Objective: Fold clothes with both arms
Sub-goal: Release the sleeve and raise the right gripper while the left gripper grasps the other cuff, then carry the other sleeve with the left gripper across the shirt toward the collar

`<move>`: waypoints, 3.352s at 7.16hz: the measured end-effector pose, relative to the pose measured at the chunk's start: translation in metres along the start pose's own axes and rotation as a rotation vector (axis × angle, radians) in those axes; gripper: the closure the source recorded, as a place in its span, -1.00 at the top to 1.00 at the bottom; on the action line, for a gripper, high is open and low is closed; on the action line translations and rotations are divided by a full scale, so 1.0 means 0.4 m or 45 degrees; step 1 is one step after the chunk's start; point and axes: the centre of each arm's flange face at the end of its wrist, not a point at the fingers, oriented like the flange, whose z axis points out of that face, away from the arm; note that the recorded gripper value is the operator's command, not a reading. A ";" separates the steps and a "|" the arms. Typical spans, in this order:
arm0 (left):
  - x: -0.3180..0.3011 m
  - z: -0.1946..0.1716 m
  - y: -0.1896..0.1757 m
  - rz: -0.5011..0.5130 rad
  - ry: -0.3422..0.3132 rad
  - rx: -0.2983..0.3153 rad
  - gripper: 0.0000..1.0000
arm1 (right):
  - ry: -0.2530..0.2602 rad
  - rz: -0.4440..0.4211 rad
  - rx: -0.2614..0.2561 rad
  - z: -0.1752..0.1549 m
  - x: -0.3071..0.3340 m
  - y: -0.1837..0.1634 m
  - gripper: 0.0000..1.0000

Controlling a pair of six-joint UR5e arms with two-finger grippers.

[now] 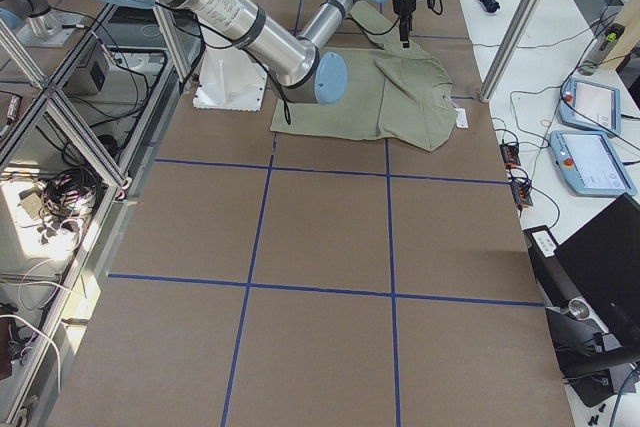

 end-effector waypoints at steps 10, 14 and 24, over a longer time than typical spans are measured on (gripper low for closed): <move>0.230 0.366 0.375 0.132 -0.101 -0.251 0.33 | 0.007 -0.480 -0.121 -0.145 1.072 0.022 1.00; 0.237 0.379 0.393 0.145 -0.098 -0.270 0.18 | 0.005 -0.479 -0.115 -0.152 1.070 0.024 1.00; 0.254 0.350 0.314 0.125 -0.079 -0.161 -1.00 | 0.012 -0.471 -0.125 -0.142 1.080 0.027 1.00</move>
